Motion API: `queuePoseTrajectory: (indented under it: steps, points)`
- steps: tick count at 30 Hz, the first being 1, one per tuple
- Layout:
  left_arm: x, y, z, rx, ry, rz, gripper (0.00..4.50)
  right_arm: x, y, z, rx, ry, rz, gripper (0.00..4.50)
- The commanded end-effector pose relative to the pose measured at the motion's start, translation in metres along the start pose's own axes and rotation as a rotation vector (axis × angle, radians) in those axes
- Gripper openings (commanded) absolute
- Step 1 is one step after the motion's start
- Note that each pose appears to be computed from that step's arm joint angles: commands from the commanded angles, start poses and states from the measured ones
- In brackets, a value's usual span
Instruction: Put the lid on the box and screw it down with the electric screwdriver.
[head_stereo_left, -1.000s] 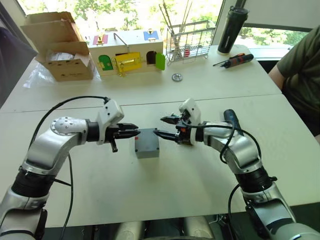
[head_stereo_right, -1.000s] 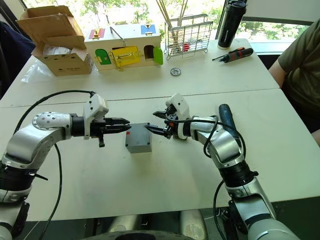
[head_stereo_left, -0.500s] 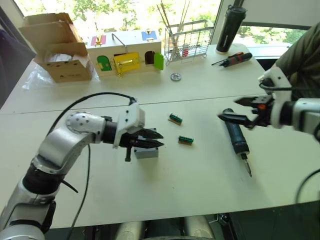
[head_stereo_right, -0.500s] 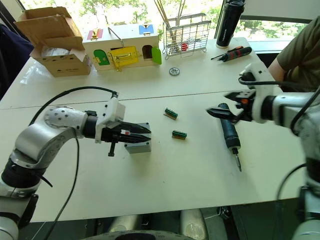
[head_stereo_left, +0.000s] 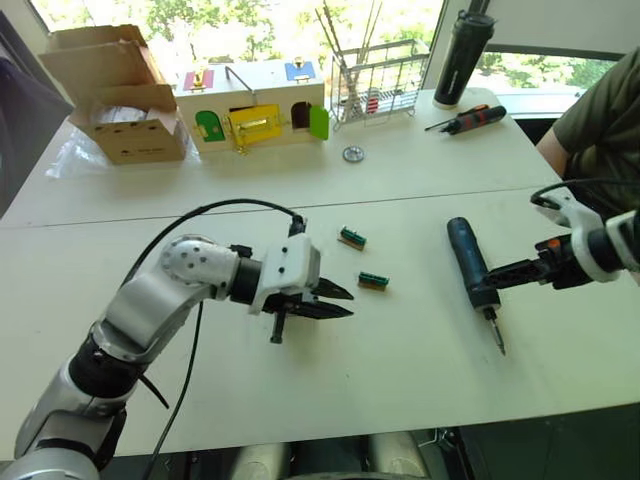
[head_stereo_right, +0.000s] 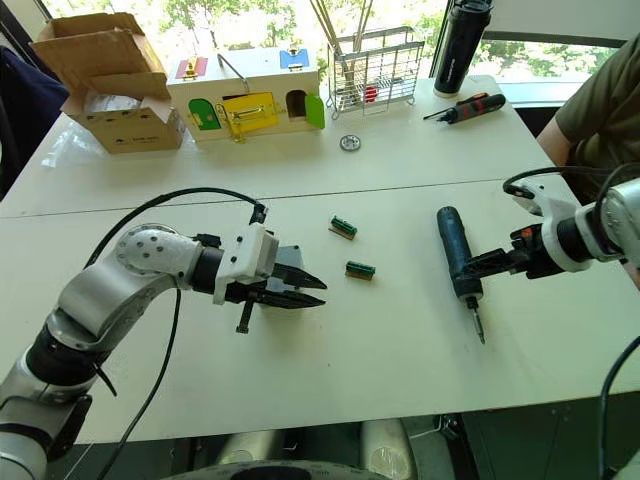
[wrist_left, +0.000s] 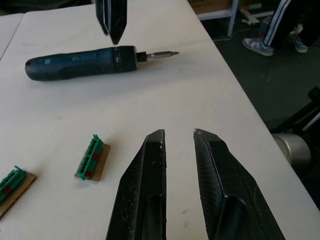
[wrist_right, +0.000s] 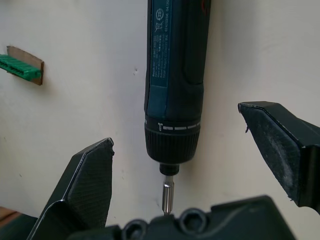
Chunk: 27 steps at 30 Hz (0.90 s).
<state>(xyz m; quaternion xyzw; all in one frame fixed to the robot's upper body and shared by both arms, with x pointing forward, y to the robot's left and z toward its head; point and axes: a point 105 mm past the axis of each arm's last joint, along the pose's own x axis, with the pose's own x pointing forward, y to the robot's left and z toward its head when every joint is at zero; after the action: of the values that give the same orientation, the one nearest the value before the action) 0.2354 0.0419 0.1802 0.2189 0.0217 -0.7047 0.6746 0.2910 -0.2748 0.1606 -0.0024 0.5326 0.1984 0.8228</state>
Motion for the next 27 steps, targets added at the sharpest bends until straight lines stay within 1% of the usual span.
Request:
queuePoseTrajectory:
  steps: [1,5,9,13,16,21,22,27]
  points:
    - [0.000,-0.003,0.007,0.015,-0.021,0.012,0.89,0.006,-0.004,0.006,0.011,0.009,-0.012,4.48]
    - [0.000,-0.003,0.007,0.004,-0.020,0.029,0.89,0.021,-0.006,0.008,-0.006,0.048,-0.012,4.48]
    - [0.000,-0.003,0.004,-0.006,-0.016,0.049,0.89,0.046,-0.007,-0.006,-0.134,0.185,-0.052,4.48]
    - [0.002,-0.002,0.004,-0.006,-0.012,0.065,0.89,0.059,-0.005,-0.018,-0.251,0.284,-0.035,4.48]
    - [0.002,-0.004,-0.001,-0.010,0.007,0.080,0.89,0.066,-0.004,-0.022,-0.299,0.328,-0.034,3.85]
    - [0.001,-0.005,-0.004,-0.032,0.011,0.120,0.89,0.074,-0.011,-0.031,-0.324,0.393,-0.056,2.10]
    - [0.002,-0.006,-0.004,-0.034,0.008,0.123,0.89,0.075,-0.013,-0.033,-0.321,0.402,-0.059,1.83]
    - [0.003,-0.006,-0.005,-0.038,0.007,0.135,0.89,0.074,-0.024,-0.041,-0.320,0.438,-0.077,1.81]
